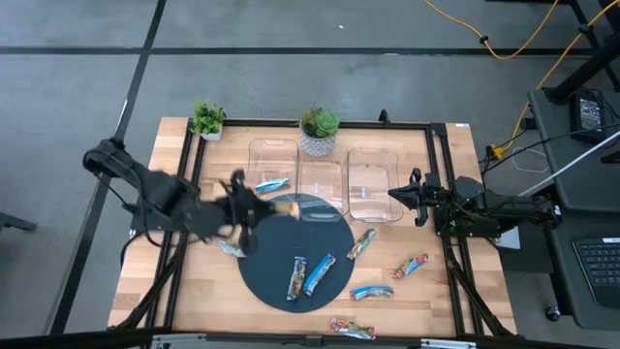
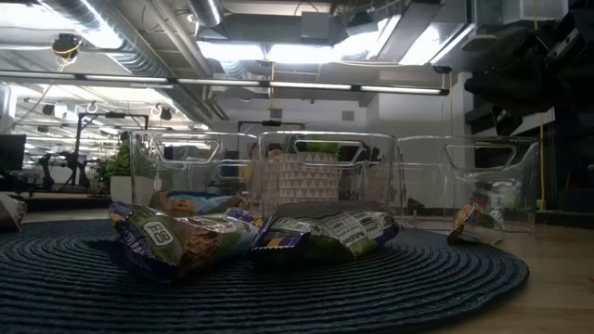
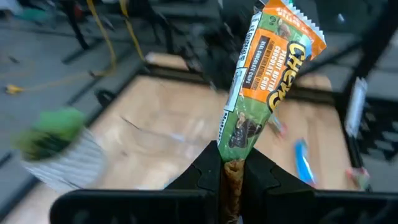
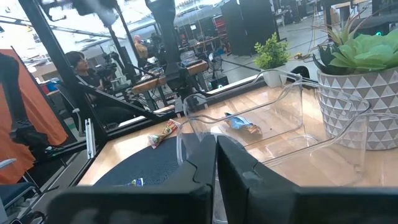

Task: Pick and place Granola Bars by type
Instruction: Put the yellow granola bar into the left transparent bin

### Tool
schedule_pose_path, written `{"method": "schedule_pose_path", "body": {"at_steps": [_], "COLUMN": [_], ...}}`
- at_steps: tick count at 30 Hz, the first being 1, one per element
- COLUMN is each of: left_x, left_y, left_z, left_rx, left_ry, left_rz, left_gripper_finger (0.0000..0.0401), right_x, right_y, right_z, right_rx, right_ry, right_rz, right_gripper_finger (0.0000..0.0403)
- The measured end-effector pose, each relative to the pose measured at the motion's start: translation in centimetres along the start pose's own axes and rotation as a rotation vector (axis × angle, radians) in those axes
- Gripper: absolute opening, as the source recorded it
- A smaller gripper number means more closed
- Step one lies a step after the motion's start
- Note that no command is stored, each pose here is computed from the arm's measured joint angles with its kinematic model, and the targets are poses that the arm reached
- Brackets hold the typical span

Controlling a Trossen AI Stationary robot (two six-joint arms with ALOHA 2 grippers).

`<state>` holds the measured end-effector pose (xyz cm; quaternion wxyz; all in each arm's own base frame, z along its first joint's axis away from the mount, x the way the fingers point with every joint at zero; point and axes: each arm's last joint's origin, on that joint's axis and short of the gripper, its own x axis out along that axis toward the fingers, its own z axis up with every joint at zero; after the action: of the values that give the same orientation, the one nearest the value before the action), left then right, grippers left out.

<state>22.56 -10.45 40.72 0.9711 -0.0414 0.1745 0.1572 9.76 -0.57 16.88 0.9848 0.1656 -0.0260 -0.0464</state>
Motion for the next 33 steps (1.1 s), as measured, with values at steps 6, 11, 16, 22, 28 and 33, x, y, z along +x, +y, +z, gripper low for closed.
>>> {"method": "schedule_pose_path", "body": {"at_steps": [6,11,16,22,28,33], "left_x": [-1.4,-1.6,-0.3,2.2,4.9,7.4], "left_y": [3.8,6.3,9.2,13.5,17.6,19.8], "left_z": [3.1,5.0,5.8,5.5,4.2,3.1], "left_rx": [-0.040,-0.018,-0.005,-0.042,-0.083,-0.130], "left_ry": [-0.096,-0.132,-0.117,0.000,0.175,0.284], "left_rz": [0.075,0.079,0.117,0.159,0.230,0.242], "left_gripper_finger": [0.0019,0.0019,0.0019,0.0019,0.0019,0.0020], "right_x": [0.0,0.0,0.0,0.0,0.0,0.0], "right_y": [0.0,0.0,0.0,0.0,0.0,0.0], "right_z": [0.0,0.0,0.0,0.0,0.0,0.0], "right_rx": [0.000,0.000,0.000,0.000,0.000,0.000], "right_ry": [0.000,0.000,0.000,0.000,0.000,0.000], "right_rz": [0.000,0.000,0.000,0.000,0.000,0.000], "right_gripper_finger": [0.0019,0.0019,0.0019,0.0019,0.0019,0.0019]}}
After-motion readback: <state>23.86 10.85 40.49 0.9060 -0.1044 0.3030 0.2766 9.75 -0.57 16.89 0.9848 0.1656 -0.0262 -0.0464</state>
